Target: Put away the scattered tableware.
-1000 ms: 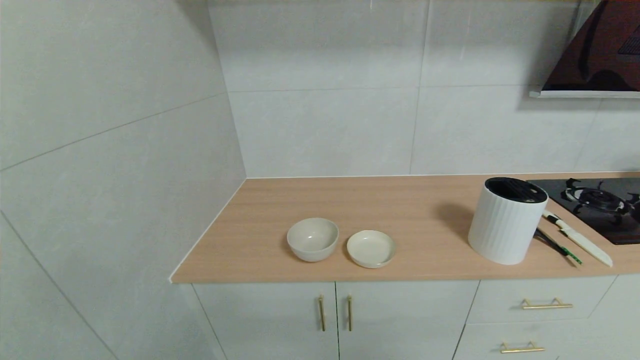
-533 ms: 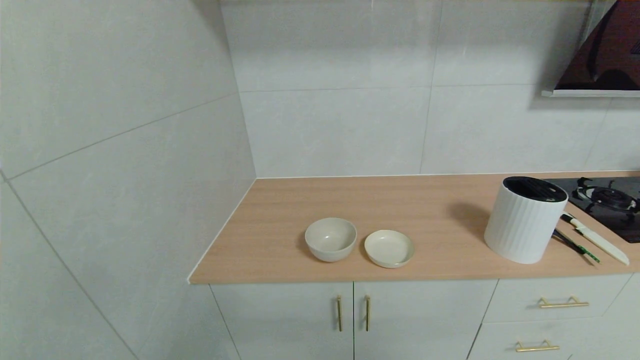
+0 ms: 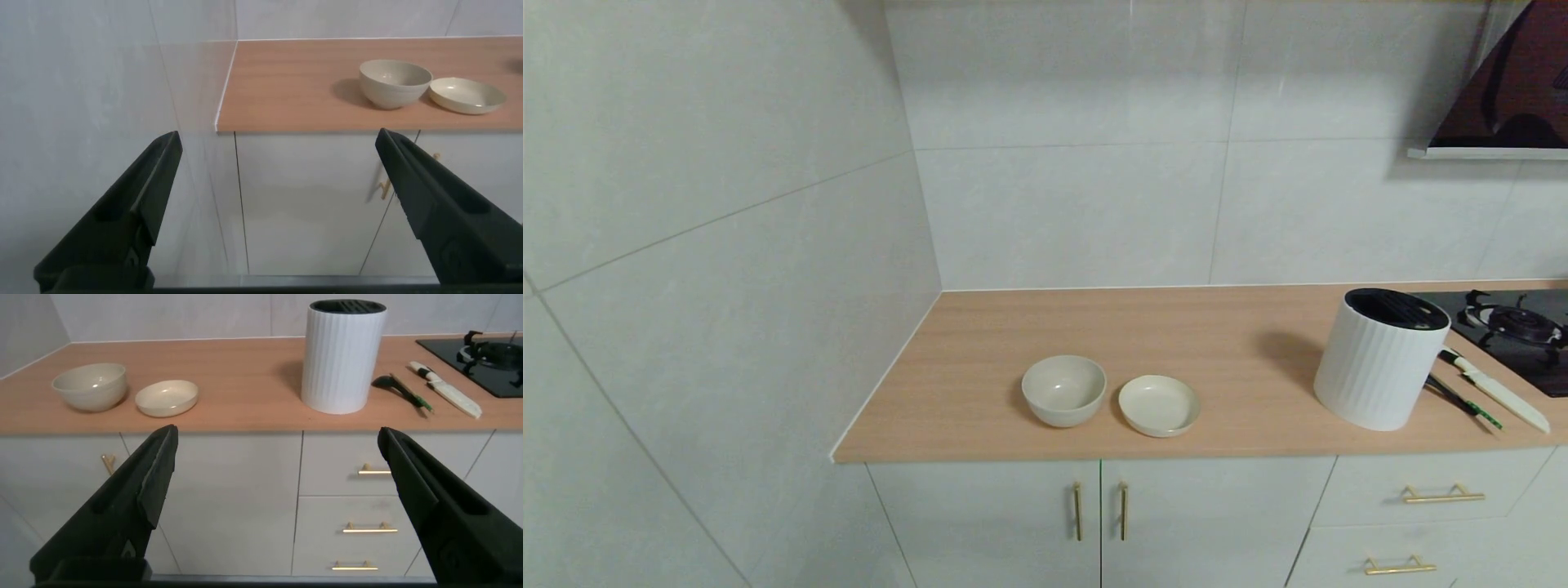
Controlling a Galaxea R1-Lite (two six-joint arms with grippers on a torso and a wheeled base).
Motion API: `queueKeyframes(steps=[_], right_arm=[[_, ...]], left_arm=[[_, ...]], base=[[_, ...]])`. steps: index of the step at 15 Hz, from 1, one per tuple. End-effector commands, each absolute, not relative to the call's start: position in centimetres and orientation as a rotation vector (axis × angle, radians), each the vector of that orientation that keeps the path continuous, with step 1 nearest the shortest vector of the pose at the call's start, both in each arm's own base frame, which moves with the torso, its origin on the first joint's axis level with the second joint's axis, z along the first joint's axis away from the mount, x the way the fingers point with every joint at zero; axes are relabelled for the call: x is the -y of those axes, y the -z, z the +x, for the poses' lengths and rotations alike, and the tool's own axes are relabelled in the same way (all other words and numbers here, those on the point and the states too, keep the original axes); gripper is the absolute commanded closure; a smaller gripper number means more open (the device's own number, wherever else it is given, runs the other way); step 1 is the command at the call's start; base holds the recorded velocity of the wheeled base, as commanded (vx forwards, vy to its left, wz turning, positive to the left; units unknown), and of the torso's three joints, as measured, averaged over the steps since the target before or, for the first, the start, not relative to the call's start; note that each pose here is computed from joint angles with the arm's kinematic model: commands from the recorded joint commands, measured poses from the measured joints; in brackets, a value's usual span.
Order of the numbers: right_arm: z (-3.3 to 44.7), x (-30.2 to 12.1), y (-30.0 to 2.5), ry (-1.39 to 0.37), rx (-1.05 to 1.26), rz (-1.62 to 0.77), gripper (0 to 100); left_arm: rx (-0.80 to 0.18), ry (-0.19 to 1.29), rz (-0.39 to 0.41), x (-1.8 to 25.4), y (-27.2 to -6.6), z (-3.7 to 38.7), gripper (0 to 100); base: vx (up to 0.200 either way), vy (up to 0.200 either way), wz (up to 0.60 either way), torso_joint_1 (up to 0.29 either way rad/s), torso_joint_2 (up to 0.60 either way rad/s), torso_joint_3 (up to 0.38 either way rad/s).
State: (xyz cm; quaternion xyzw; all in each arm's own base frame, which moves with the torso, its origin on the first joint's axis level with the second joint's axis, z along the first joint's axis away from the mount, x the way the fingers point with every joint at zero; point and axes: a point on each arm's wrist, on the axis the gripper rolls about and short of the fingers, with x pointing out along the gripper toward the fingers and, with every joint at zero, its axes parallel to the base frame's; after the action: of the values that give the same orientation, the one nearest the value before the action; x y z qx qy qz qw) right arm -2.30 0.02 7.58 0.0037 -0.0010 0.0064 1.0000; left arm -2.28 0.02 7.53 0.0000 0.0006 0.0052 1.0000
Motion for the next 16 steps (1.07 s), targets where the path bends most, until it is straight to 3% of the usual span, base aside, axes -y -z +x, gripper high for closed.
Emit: queueKeyframes(steps=[1,5,16], right_arm=[[-2.29,-0.02,-7.59,-0.012,0.001,0.008,0],[-2.29,-0.02,-7.59,-0.014,0.001,0.009,0],[-2.28,-0.02,-7.55,-0.014,0.000,0.008,0]], left_arm=[[0.000,-0.011,0.000,-0.02,-7.55,-2.28,0],[0.000,-0.011,0.000,-0.02,-7.55,-2.28,0],[-0.002,-0.011,-0.002,-0.02,-7.53,-2.28,0]], base=[[0.000,0.000,0.00,0.000,0.00,0.000],[0.000,0.000,0.00,-0.031,0.07,0.036],[0.000,0.000,0.00,-0.195,0.43,0.236]])
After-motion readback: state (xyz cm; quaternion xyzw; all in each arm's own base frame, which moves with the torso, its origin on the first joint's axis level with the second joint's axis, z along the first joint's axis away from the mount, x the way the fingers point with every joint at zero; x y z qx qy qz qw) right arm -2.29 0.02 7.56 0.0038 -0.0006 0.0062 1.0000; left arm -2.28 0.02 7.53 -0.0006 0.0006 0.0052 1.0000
